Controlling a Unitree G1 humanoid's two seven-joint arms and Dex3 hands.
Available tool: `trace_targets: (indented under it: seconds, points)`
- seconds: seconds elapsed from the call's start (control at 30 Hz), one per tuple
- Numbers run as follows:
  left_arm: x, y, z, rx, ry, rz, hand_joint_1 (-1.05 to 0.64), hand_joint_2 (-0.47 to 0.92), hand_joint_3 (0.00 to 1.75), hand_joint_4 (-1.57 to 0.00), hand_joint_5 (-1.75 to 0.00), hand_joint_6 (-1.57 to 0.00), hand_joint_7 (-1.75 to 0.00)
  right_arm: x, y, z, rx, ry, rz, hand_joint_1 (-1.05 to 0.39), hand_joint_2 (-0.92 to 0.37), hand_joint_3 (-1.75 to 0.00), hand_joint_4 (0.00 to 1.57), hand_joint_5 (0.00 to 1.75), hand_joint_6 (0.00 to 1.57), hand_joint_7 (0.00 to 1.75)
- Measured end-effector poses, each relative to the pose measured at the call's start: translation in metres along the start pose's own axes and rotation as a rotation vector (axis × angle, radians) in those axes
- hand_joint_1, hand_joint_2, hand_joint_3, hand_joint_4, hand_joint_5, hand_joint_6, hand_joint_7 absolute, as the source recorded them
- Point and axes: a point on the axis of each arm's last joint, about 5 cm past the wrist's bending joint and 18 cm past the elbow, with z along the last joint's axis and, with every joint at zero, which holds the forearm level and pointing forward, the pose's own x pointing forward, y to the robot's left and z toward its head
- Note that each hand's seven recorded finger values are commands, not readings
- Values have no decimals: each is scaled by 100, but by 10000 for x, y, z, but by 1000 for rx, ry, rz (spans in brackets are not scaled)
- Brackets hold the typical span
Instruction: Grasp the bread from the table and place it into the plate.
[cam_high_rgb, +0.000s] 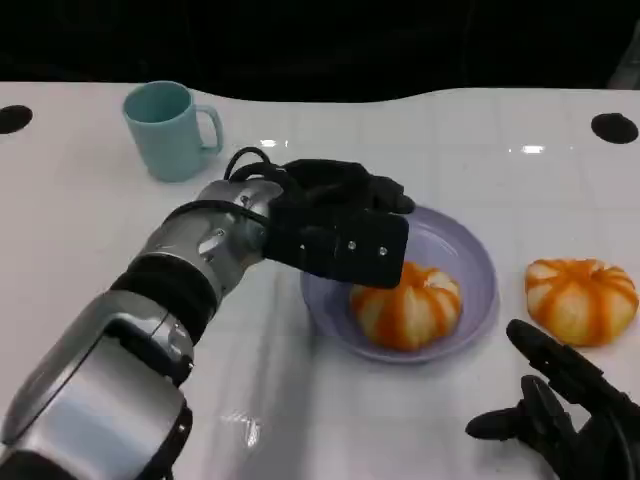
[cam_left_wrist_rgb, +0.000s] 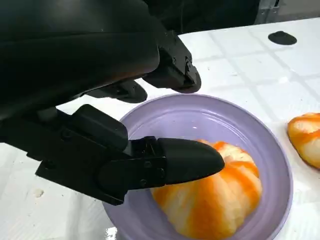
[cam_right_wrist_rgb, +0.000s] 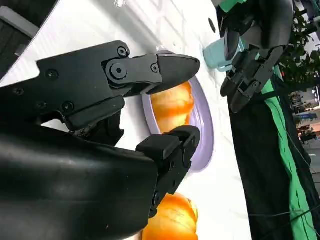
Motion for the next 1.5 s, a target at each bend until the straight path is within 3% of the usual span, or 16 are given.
trace_targets:
  seconds: [0.1, 0.17, 0.3, 0.37, 0.47, 0.63, 0.73, 0.77, 0.8, 0.83, 0.87, 0.97, 1.07, 1.23, 1.37, 1.5]
  points:
    - [-146, 128, -77, -149, -90, 99, -65, 92, 47, -52, -16, -51, -6, -3, -11, 1, -17, -4, -2, -76, -92, -32, 88, 92, 118, 2]
    - [-255, 128, -163, -269, -141, 162, -62, 92, 47, -61, -22, -54, -7, -2, -12, 3, -22, -6, -2, -77, -92, -32, 88, 93, 119, 3]
    - [-457, -123, -358, -541, -178, 251, -61, 92, 48, -66, -26, -56, -7, 0, -8, 3, -32, -6, -8, -77, -92, -31, 88, 94, 119, 3]
    - [-522, -220, -418, -635, -170, 254, -63, 92, 53, -55, -55, -59, -5, 4, -3, 4, -32, -6, -7, -76, -92, -31, 86, 93, 118, 2]
    - [-675, -315, -510, -866, -233, 306, -65, 92, 52, -57, -71, -65, -7, -2, -6, 0, -30, -7, -9, -76, -92, -31, 85, 93, 118, 2]
    - [-875, -522, -560, -1162, -272, 375, -65, 92, 51, -59, -77, -69, -8, -10, -11, -3, -26, -7, -4, -76, -92, -31, 85, 94, 118, 2]
    - [-906, -555, -556, -1191, -258, 364, -65, 92, 51, -59, -78, -69, -8, -9, -11, -3, -26, -7, -2, -76, -92, -31, 85, 94, 118, 2]
    - [-909, -548, -550, -1191, -259, 363, -61, 92, 55, -52, -124, -71, -40, -9, -11, -3, -25, -7, -2, -76, -92, -31, 85, 94, 117, 2]
    - [-943, -561, -528, -1243, -275, 379, -59, 92, 56, -48, -143, -63, -69, -2, -3, -1, -25, -7, 4, -76, -92, -31, 85, 94, 117, 2]
    - [-1012, -616, -508, -1326, -301, 412, -58, 92, 57, -45, -153, -58, -84, -7, -5, -2, -25, -9, 5, -76, -92, -31, 85, 94, 117, 2]
    - [-1075, -712, -465, -1429, -324, 434, -56, 92, 58, -46, -166, -50, -113, -17, -14, -5, -25, -6, 0, -76, -92, -31, 85, 94, 118, 2]
    - [-1268, -1099, -371, -1695, -243, 480, -54, 92, 59, -52, -174, -46, -139, -24, -21, -7, -26, -4, -2, -77, -92, -31, 85, 95, 118, 3]
    - [-1383, -1299, -304, -1792, -142, 556, -54, 92, 60, -57, -175, -45, -151, -13, -12, -1, -26, -6, 3, -77, -92, -30, 85, 95, 118, 3]
    - [-1437, -1326, -169, -1821, -127, 608, -53, 92, 59, -66, -175, -43, -168, -26, -13, -2, -26, -5, 1, -76, -92, -31, 85, 95, 118, 3]
    - [-1458, -1448, -113, -1856, -85, 609, -53, 92, 50, -65, -175, -43, -169, -33, -12, 0, -22, -4, 1, -75, -92, -31, 85, 95, 117, 2]
    - [-1492, -1457, -112, -1855, -69, 622, -51, 92, 48, -66, -175, -46, -169, -29, -7, 13, -21, -11, 4, -75, -92, -32, 84, 95, 117, 2]
